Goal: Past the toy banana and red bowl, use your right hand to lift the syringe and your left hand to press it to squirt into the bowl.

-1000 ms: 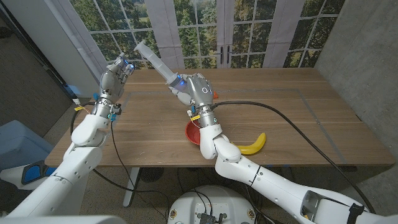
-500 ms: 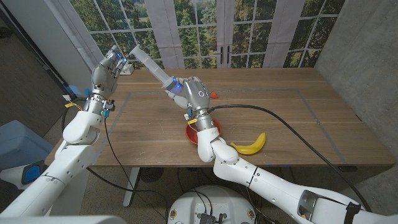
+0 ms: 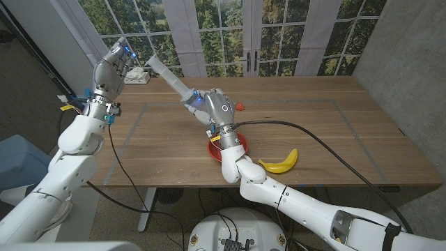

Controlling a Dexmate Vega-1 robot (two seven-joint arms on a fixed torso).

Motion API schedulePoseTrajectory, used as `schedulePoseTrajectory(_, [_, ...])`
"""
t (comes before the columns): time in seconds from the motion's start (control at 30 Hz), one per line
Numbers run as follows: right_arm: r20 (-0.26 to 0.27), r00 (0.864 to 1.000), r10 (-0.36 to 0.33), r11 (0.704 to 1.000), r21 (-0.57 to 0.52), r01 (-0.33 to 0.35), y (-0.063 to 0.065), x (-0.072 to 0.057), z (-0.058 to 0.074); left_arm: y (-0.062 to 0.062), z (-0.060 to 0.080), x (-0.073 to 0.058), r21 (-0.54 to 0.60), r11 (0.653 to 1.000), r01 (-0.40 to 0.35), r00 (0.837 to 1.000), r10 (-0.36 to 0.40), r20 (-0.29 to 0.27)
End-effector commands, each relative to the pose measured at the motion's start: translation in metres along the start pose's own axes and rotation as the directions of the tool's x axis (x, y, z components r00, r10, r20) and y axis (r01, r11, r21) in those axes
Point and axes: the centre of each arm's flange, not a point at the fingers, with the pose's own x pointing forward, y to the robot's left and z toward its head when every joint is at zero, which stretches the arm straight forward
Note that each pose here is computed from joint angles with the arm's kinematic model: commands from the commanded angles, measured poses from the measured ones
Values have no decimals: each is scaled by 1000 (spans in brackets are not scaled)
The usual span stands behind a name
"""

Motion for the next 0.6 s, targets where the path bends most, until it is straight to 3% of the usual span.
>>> schedulePoseTrajectory(0.03, [34,999,-12,1000,-7,12,10,-2,-9,5,25,13,24,999,48,999,-48,24])
schedulePoseTrajectory(0.23, [35,999,-15,1000,-9,15,9,-3,-10,5,40,28,107,988,114,993,-113,-15])
schedulePoseTrajectory(0.4, [43,999,-25,1000,-14,26,7,-3,-8,2,53,44,181,961,208,977,-196,-79])
schedulePoseTrajectory(0.6, [52,998,-30,999,-33,31,6,-5,-7,-2,67,60,254,930,266,963,-243,-116])
